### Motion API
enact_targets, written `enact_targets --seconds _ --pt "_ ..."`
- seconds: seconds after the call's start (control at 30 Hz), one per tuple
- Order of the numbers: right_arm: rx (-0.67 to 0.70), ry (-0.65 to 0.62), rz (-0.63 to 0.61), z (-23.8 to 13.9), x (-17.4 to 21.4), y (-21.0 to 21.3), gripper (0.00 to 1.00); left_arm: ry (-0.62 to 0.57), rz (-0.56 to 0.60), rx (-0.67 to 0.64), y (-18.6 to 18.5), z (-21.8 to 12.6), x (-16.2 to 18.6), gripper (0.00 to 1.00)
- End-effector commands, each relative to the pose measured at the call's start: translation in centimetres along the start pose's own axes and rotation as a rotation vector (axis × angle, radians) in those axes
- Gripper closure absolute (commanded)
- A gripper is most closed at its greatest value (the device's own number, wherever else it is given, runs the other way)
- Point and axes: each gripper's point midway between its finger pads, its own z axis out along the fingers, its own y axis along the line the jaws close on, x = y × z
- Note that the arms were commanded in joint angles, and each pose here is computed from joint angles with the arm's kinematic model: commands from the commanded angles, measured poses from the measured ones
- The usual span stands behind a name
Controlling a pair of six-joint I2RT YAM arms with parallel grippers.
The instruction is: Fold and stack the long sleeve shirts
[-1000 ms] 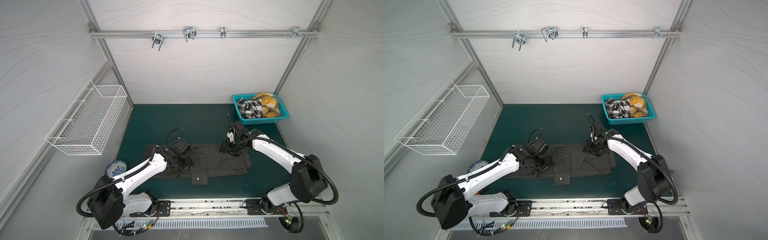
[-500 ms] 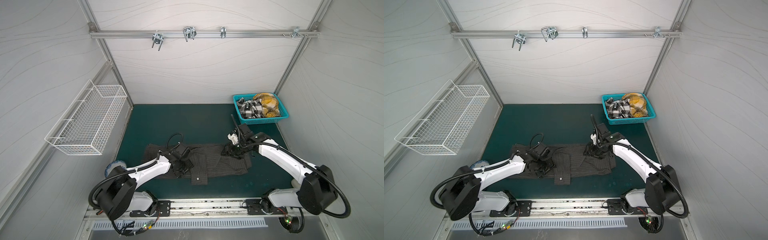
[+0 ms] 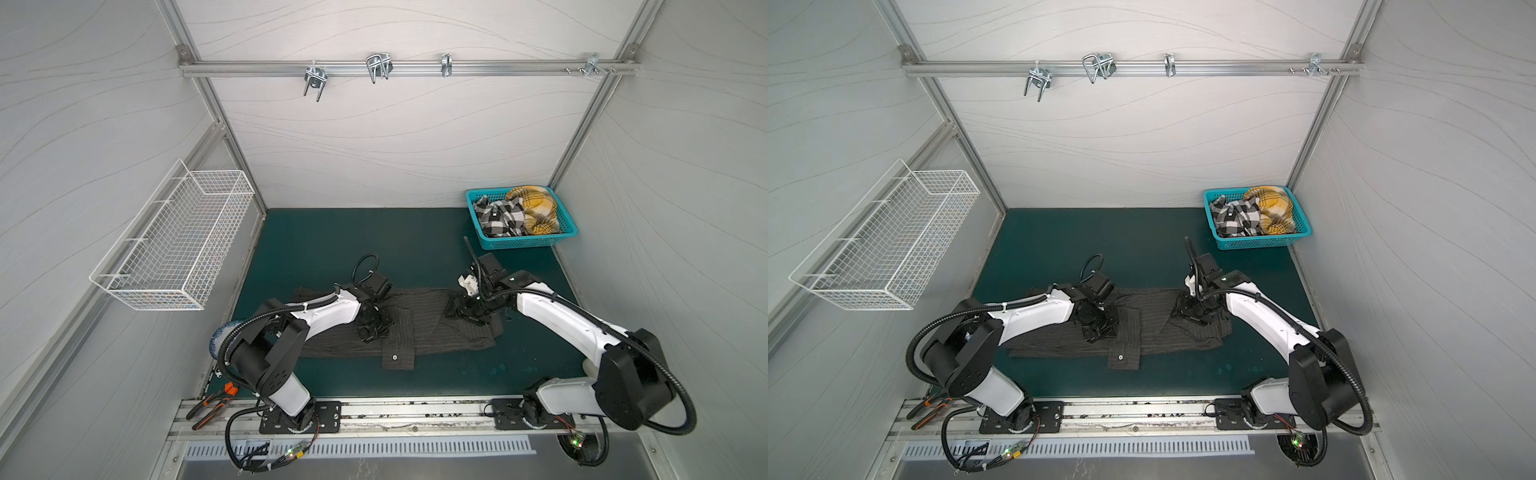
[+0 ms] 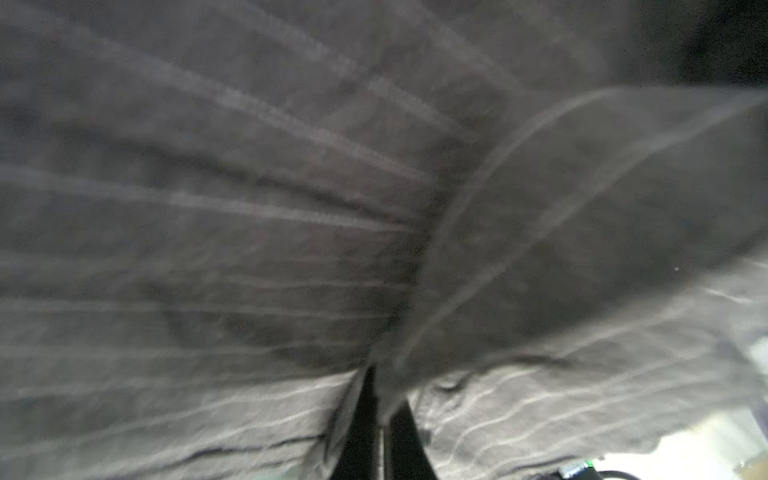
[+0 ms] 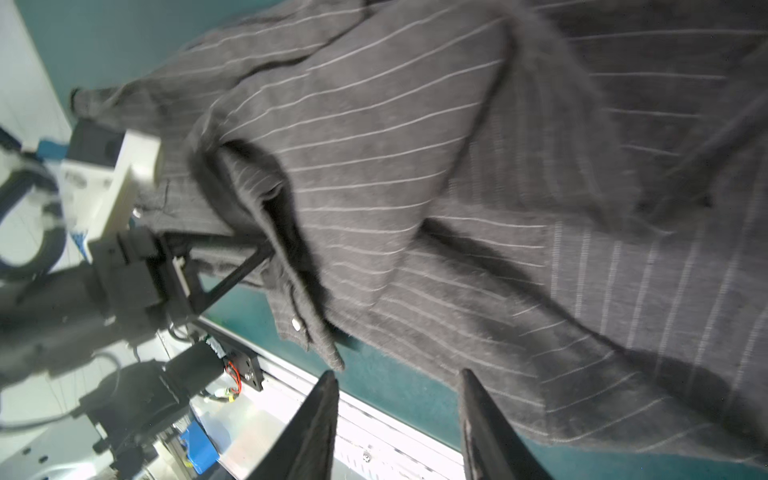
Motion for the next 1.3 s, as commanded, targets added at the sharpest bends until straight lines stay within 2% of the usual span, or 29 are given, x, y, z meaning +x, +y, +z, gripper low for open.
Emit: enact_targets --seconds 0.0,0.13,0.2,0.3,0.33,0.37,0.4,0.43,0.5,0.57,0.67,0.73,0.77,0.83,0.87,0.93,1.03,1.17,1.27 --pt "-0.015 0.008 0.037 0.3 -0.5 -0.4 0.54 -0.056 0.145 -0.158 0.9 -3.9 -1.1 1.00" --pt "-0.021 0.000 0.039 0.0 -1.0 -0.1 0.56 -0.241 0.390 -0.520 3.8 -9.9 -5.6 1.00" --pt "-0.021 0.004 0.040 0.0 -1.0 -0.1 0.56 -0.319 0.479 -0.654 4.2 -11.8 -8.0 1.00" --pt "-0.022 0.014 0.045 0.1 -0.7 -0.2 0.57 -0.380 0.536 -0.754 4.2 -12.2 -11.6 1.00" --pt "-0.020 0.017 0.044 0.1 -0.6 -0.2 0.57 -0.396 0.513 -0.792 4.7 -12.5 -12.8 0.91" --pt "-0.018 0.019 0.044 0.1 -0.5 -0.3 0.57 -0.403 0.484 -0.816 5.2 -12.6 -13.7 0.72" --pt "-0.017 0.021 0.043 0.0 -0.5 -0.3 0.57 -0.406 0.449 -0.828 5.6 -12.7 -14.4 0.49" --pt "-0.016 0.024 0.043 0.0 -0.4 -0.4 0.57 -0.406 0.407 -0.820 6.1 -12.8 -14.9 0.39" --pt "-0.021 0.023 0.039 -0.2 -0.3 -0.2 0.56 -0.398 0.319 -0.753 6.6 -12.8 -14.6 0.34" --pt "-0.030 0.015 0.030 -0.6 -0.3 0.1 0.55 -0.380 0.209 -0.632 7.4 -12.6 -13.4 0.36" --pt "-0.040 0.002 0.011 -1.2 -0.3 0.5 0.55 -0.265 -0.031 -0.302 8.3 -10.5 -9.8 0.43" --pt "-0.042 -0.003 -0.002 -1.5 -0.4 0.7 0.54 -0.201 -0.170 -0.025 7.3 -8.5 -6.9 0.54" --pt "-0.041 -0.003 -0.006 -1.5 -0.4 0.7 0.54 -0.189 -0.210 0.066 6.7 -7.9 -6.0 0.56" --pt "-0.043 -0.002 -0.012 -1.5 -0.5 0.8 0.54 -0.148 -0.294 0.256 5.1 -6.7 -4.5 0.55" --pt "-0.044 0.001 -0.012 -1.5 -0.5 0.8 0.55 -0.144 -0.329 0.310 4.7 -6.4 -4.2 0.53" --pt "-0.049 0.003 -0.016 -1.4 -0.6 0.9 0.54 -0.167 -0.385 0.366 4.6 -6.4 -4.3 0.48" --pt "-0.052 0.012 -0.011 -1.0 -0.6 0.8 0.55 -0.208 -0.412 0.377 4.8 -6.5 -5.1 0.43" --pt "-0.054 0.013 -0.007 -0.8 -0.6 0.8 0.55 -0.197 -0.418 0.351 4.8 -5.6 -5.6 0.45" --pt "-0.055 0.012 -0.004 -0.8 -0.5 0.7 0.55 -0.184 -0.410 0.383 4.0 -5.0 -6.2 0.50"
